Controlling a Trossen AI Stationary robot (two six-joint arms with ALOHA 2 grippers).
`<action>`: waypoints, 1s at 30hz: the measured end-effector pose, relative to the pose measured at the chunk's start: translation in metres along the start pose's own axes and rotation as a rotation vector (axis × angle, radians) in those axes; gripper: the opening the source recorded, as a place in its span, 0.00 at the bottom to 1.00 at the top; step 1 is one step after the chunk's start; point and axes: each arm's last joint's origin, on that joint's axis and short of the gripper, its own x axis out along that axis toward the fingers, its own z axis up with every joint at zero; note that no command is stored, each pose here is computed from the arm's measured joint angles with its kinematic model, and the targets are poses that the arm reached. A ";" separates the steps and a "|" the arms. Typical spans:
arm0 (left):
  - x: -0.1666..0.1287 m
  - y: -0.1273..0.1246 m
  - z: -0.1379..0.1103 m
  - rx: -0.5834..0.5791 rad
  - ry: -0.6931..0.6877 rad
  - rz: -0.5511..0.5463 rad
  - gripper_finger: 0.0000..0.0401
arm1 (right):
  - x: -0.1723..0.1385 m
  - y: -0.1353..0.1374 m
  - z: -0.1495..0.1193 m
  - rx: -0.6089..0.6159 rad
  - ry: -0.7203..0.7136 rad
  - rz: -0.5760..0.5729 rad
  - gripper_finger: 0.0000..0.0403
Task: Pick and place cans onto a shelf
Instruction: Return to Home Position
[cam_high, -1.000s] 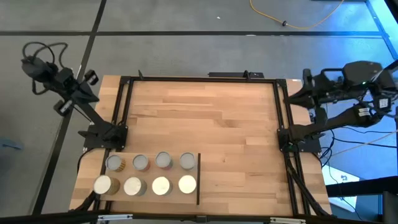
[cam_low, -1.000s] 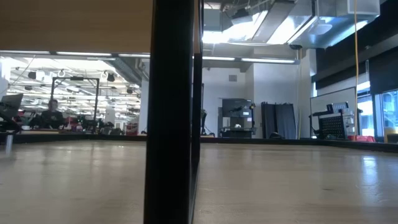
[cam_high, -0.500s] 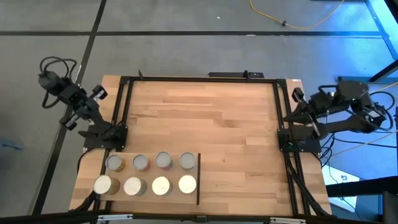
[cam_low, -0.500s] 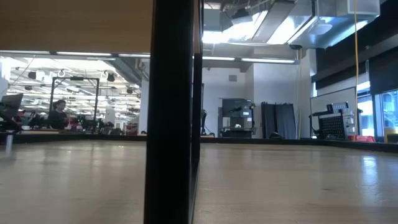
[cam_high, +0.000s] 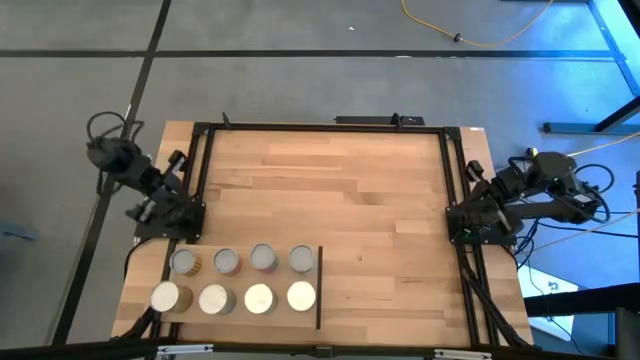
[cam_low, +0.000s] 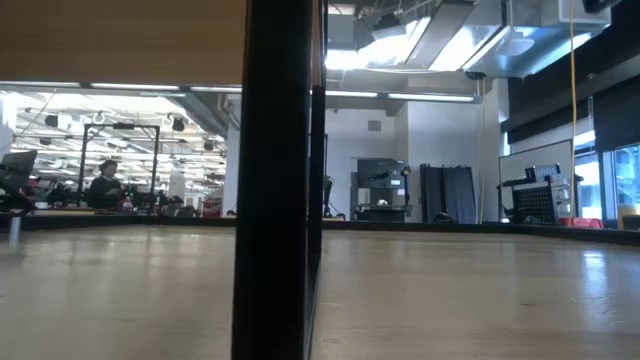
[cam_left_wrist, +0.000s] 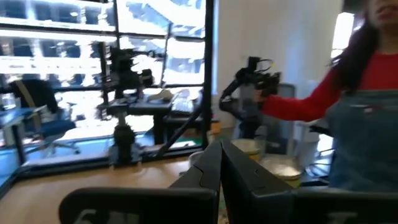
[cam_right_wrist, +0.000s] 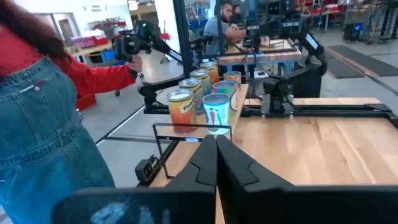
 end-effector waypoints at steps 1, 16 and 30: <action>0.002 0.000 -0.004 0.003 0.008 0.021 0.00 | -0.002 0.000 -0.005 0.000 -0.008 -0.004 0.00; 0.031 -0.009 -0.049 0.016 0.035 0.149 0.00 | -0.002 -0.007 -0.051 0.007 0.016 -0.032 0.00; 0.049 -0.018 -0.086 0.051 -0.013 0.146 0.00 | 0.001 -0.007 -0.051 -0.004 -0.012 -0.006 0.00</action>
